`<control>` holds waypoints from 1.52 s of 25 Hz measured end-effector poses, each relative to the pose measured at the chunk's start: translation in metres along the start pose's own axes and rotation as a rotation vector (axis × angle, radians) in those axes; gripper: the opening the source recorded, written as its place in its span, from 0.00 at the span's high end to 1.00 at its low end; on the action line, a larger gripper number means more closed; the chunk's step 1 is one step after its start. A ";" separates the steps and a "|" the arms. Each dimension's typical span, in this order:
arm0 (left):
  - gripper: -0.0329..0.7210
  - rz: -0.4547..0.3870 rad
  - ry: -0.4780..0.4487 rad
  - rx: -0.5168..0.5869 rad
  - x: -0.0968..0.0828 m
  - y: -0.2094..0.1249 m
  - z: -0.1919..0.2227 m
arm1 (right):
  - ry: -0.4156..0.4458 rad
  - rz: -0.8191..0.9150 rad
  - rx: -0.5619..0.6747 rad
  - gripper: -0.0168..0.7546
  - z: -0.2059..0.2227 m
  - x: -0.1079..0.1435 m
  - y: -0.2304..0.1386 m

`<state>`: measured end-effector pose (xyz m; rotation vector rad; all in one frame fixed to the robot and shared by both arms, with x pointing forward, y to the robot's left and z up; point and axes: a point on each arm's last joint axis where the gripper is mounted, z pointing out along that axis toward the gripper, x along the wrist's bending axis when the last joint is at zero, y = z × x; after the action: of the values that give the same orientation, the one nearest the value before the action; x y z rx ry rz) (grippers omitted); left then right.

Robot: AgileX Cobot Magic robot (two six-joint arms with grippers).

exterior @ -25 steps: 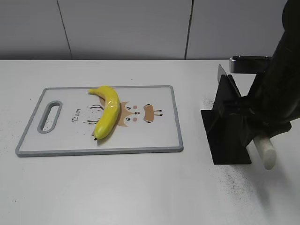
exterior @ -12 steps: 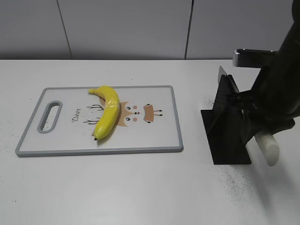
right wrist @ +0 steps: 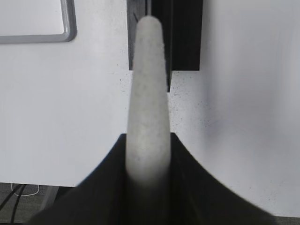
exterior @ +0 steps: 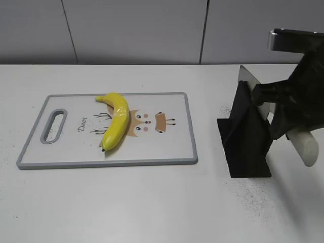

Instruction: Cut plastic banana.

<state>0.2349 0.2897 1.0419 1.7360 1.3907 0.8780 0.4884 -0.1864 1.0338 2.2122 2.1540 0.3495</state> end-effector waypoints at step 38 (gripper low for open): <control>0.22 0.094 -0.018 0.045 0.009 0.043 0.024 | -0.043 -0.455 -0.232 0.77 -0.079 0.023 0.059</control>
<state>0.2778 0.2890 1.0678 1.8515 1.3351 0.8852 0.5317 -0.1767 1.1243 1.5410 2.3639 0.4898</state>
